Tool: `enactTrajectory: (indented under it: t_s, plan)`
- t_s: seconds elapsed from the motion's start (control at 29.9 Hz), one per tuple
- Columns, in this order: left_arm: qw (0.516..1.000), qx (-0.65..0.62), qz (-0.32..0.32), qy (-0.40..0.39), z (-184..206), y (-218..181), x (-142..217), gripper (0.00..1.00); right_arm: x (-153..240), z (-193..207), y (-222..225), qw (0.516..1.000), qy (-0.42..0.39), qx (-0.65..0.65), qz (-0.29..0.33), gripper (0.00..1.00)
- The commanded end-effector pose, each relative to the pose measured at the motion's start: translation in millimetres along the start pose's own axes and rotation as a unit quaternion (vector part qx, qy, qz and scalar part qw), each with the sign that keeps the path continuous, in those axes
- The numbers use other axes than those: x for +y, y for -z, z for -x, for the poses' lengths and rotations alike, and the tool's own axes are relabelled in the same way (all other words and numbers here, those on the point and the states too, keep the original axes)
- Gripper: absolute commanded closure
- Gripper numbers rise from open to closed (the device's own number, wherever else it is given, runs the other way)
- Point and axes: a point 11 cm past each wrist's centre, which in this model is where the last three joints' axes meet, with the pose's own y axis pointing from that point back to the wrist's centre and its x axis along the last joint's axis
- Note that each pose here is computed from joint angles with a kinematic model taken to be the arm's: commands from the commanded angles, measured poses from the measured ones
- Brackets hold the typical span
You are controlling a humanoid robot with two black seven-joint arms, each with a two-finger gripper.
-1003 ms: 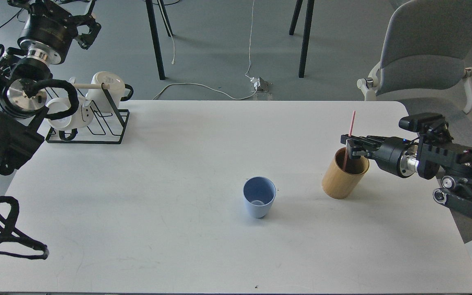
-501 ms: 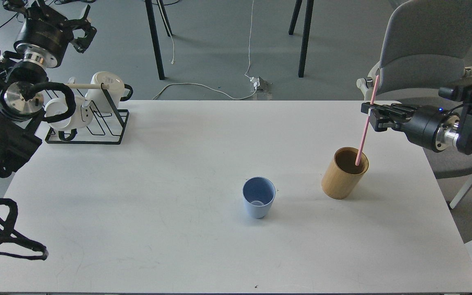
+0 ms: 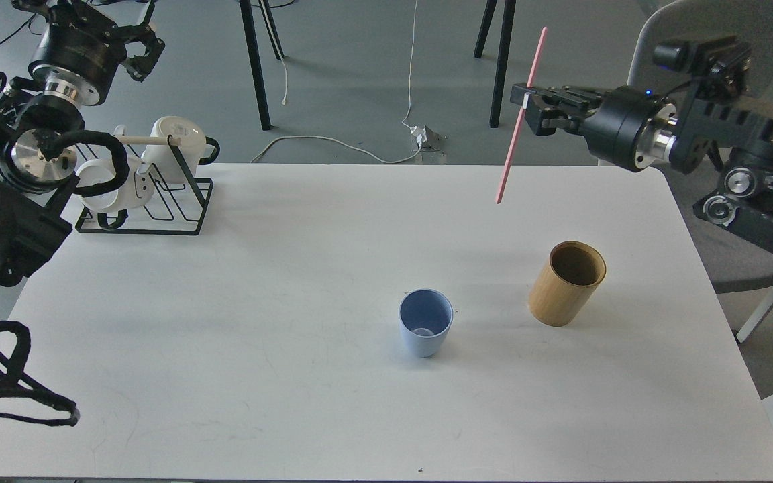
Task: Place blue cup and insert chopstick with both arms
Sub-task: 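Carry the red stick over the blue cup and lower it in, then release the red stick and raise the right gripper away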
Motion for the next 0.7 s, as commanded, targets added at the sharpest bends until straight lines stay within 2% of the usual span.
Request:
enactTrajectory:
  t_s: [0.0, 0.17, 0.33, 0.67]
  plan:
    - [1.000, 0.002, 0.001, 0.003, 2.4, 0.7, -1.0, 0.01, -19.0, 33.3, 24.6, 0.999, 0.026, -0.025, -0.034, 1.00]
    - [1.000, 0.001, 0.005, 0.006, 5.5, -2.9, -3.5, 0.01, -34.8, 66.5, 52.8, 0.995, 0.052, -0.049, -0.071, 1.00]
    - [1.000, 0.000, 0.004, 0.007, 6.1, -3.0, -3.9, 0.01, -40.5, 91.7, 63.3, 0.992, 0.078, -0.055, -0.082, 1.00]
    - [1.000, -0.002, 0.009, 0.009, 8.0, -8.6, -5.8, 0.01, -38.8, 107.3, 66.1, 0.990, 0.097, -0.057, -0.087, 0.99]
